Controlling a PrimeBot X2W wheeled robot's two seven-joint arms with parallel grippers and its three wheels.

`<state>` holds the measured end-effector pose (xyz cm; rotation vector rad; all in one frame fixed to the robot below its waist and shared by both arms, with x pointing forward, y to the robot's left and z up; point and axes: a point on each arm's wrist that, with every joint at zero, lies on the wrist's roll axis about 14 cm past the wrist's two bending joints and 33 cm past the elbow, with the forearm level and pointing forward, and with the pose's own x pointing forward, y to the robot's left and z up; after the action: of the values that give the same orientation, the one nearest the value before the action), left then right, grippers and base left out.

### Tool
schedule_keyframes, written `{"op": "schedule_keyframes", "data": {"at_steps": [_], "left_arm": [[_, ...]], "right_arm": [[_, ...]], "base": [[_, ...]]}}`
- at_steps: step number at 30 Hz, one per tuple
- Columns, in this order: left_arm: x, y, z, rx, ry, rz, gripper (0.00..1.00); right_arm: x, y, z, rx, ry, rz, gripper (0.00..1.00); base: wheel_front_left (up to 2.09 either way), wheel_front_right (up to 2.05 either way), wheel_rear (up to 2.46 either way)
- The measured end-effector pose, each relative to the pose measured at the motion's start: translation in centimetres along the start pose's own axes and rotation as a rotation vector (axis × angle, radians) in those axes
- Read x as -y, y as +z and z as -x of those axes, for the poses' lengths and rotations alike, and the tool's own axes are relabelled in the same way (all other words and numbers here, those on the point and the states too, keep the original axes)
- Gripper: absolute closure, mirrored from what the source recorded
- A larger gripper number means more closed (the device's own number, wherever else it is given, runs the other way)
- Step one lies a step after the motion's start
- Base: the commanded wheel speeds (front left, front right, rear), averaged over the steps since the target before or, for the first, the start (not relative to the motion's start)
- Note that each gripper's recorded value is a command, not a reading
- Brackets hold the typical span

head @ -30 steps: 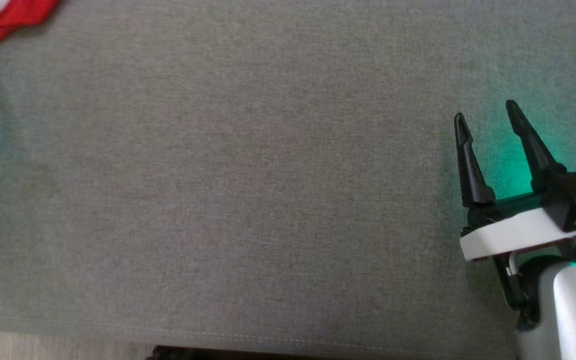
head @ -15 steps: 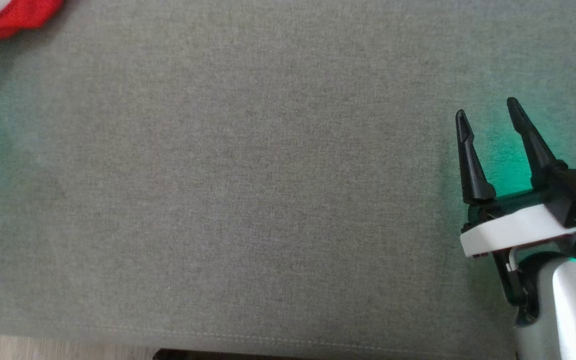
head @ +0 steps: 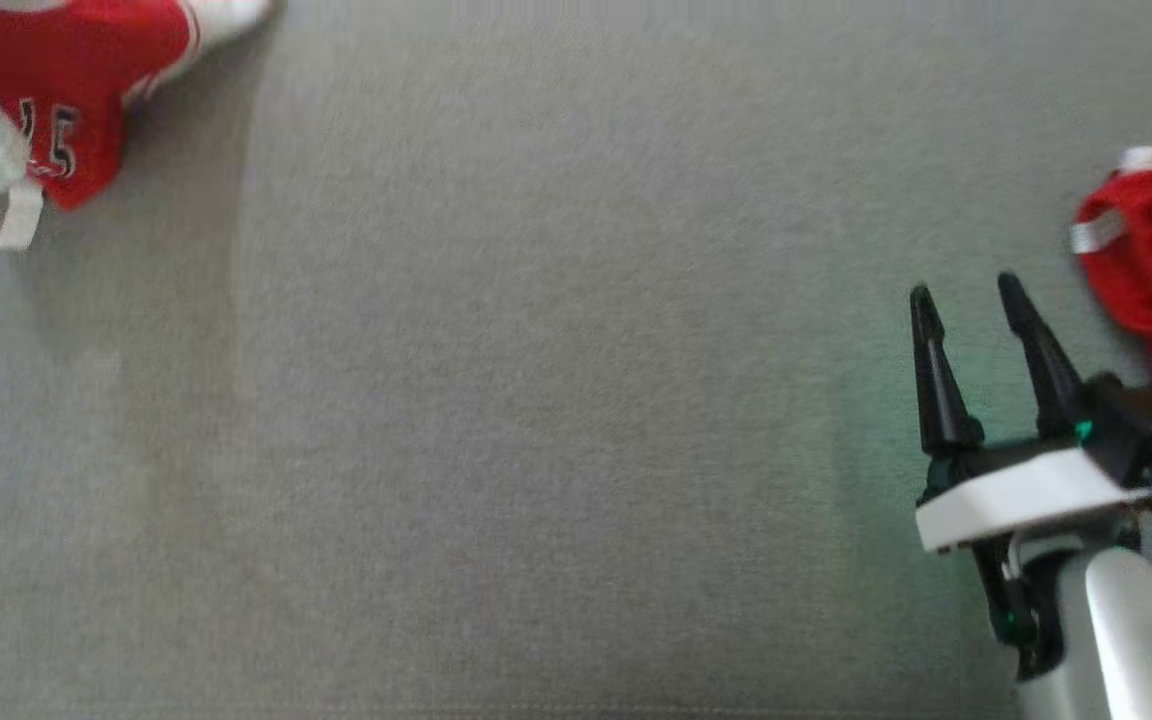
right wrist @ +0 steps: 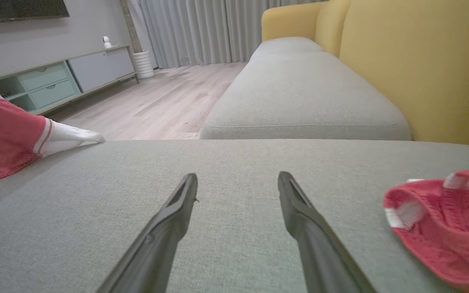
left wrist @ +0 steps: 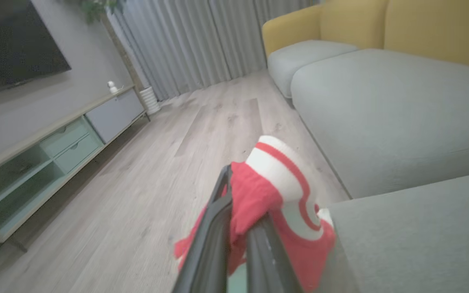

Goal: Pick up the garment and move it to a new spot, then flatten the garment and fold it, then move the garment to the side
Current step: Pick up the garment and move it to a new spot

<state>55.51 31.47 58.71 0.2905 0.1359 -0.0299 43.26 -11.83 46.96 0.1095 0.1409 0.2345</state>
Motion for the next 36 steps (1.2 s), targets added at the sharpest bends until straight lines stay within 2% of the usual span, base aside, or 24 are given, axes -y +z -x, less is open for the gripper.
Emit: {"op": "schedule_keyframes", "data": {"at_steps": [7,13,18,21,24,26,30,31,32,33,34,36], "left_arm": [[7.9,12.0,0.6,0.265,-0.201,-0.037,1.0],[16.7,21.5,3.0,0.514,-0.41,0.064,1.0],[19.0,25.3,4.3,0.632,-0.481,0.161,1.0],[18.9,25.1,3.6,0.647,-0.479,0.213,1.0],[18.5,21.9,1.7,0.573,-0.457,0.257,1.0],[18.5,17.8,-0.2,0.471,-0.432,0.267,1.0],[19.4,6.7,-3.1,0.207,-0.391,0.25,1.0],[19.7,4.1,-3.5,0.146,-0.381,0.236,0.81],[20.0,1.7,-3.9,0.087,-0.372,0.222,0.57],[20.0,-0.4,-4.2,0.037,-0.358,0.218,0.06],[20.0,-2.1,-4.5,-0.001,-0.342,0.215,0.0],[19.7,-4.5,-5.1,-0.041,-0.311,0.214,0.0]], "right_arm": [[2.8,0.7,4.7,0.037,-0.11,-0.031,0.0],[5.2,1.8,7.3,0.091,-0.198,-0.043,0.0],[6.2,1.4,8.0,0.089,-0.232,-0.052,0.0],[6.5,0.7,7.9,0.072,-0.241,-0.056,0.0],[6.7,0.0,7.6,0.053,-0.247,-0.063,0.0],[6.6,-0.7,7.2,0.034,-0.242,-0.066,0.0],[6.6,-1.0,5.7,0.023,-0.229,-0.062,0.0],[6.6,-1.1,5.3,0.019,-0.226,-0.06,0.0],[6.7,-1.2,4.9,0.015,-0.223,-0.059,0.0],[6.7,-1.3,4.5,0.011,-0.22,-0.058,0.0],[6.7,-1.5,4.3,0.005,-0.22,-0.057,0.0],[7.0,-2.0,4.0,-0.007,-0.223,-0.057,0.0]], "base": [[0.0,0.0,0.0],[0.0,0.0,0.0],[0.0,0.0,0.0],[0.0,0.0,0.0],[0.0,0.0,0.0],[0.0,0.0,0.0],[0.0,0.0,0.0],[0.0,0.0,0.0],[0.0,0.0,0.0],[0.0,0.0,0.0],[0.0,0.0,0.0],[0.0,0.0,0.0]]}}
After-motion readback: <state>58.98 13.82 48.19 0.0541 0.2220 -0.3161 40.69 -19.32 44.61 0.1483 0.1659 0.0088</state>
